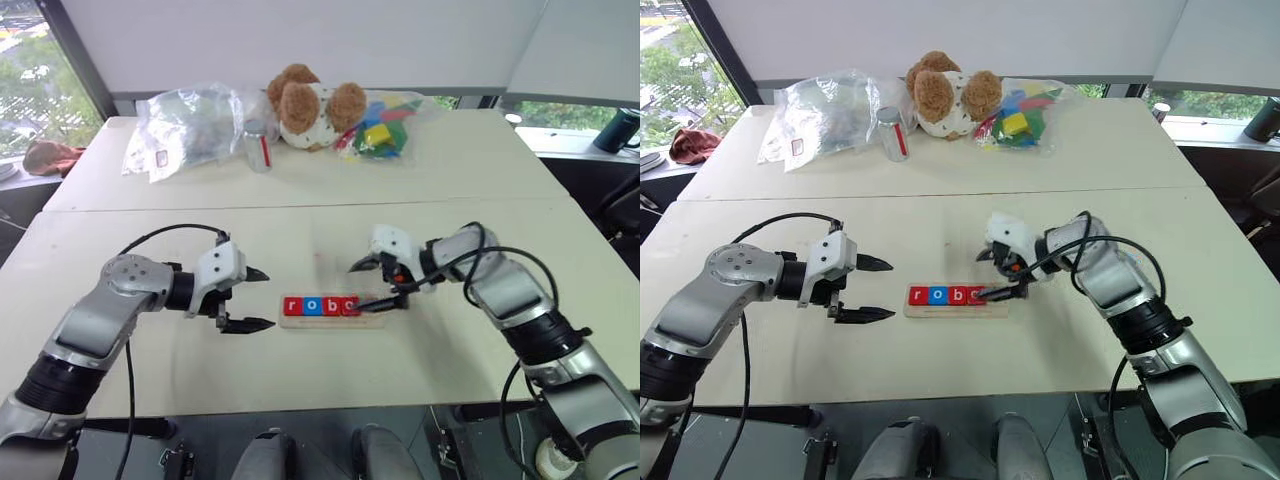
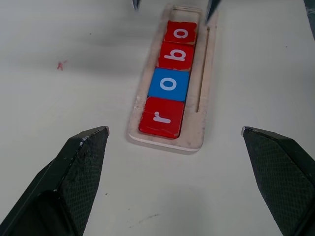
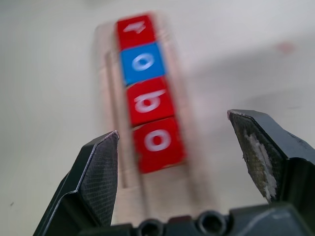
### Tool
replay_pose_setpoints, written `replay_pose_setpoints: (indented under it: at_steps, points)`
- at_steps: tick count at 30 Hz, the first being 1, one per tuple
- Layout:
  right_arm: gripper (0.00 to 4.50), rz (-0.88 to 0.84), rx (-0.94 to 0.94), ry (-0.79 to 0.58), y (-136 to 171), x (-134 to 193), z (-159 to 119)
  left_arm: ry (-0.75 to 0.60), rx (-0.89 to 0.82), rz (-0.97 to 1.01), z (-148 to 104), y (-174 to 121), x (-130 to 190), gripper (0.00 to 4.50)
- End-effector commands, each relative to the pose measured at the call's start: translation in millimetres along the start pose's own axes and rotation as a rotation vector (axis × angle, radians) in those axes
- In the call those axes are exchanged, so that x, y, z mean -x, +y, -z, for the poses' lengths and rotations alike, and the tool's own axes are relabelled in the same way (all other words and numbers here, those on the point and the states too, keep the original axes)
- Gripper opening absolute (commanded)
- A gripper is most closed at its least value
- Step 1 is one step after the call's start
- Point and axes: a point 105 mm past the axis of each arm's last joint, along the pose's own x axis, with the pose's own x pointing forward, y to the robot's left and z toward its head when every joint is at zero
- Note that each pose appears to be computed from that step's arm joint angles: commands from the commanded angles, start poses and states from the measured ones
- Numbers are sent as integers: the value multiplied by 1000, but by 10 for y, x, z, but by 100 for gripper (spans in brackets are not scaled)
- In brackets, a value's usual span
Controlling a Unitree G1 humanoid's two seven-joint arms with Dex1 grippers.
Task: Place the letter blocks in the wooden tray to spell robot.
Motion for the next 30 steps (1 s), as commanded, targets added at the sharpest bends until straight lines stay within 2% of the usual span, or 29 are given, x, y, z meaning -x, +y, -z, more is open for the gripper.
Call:
replay_pose_setpoints:
  at_steps: [1, 4, 6, 8, 11, 15, 19, 23, 30]
  points:
    - [386, 408, -185, -65, -434, 531, 62, -79, -37, -3, -253, -30, 64, 450]
    - [386, 789, -377, -75, -622, 938, 351, -127, -38, 21, -395, -75, 45, 450]
    - [386, 1090, -530, -38, -567, 1211, 668, -161, -47, 40, -504, -91, -7, 450]
    - [386, 1250, -636, 19, -432, 1323, 874, -179, -53, 50, -569, -92, -53, 450]
    - [386, 1397, -738, 98, -196, 1263, 999, -207, -66, 84, -651, -96, -172, 450]
    - [386, 1498, -835, 124, -50, 1164, 986, -202, -71, 92, -631, -65, -247, 450]
    - [386, 1572, -956, 152, 42, 1134, 1094, -203, -70, 85, -625, -29, -268, 450]
    - [386, 1543, -1055, 146, 31, 973, 1218, -211, -63, 72, -621, -21, -292, 450]
    - [386, 1508, -1091, 166, -128, 812, 1460, -188, -46, 44, -525, -32, -302, 450]
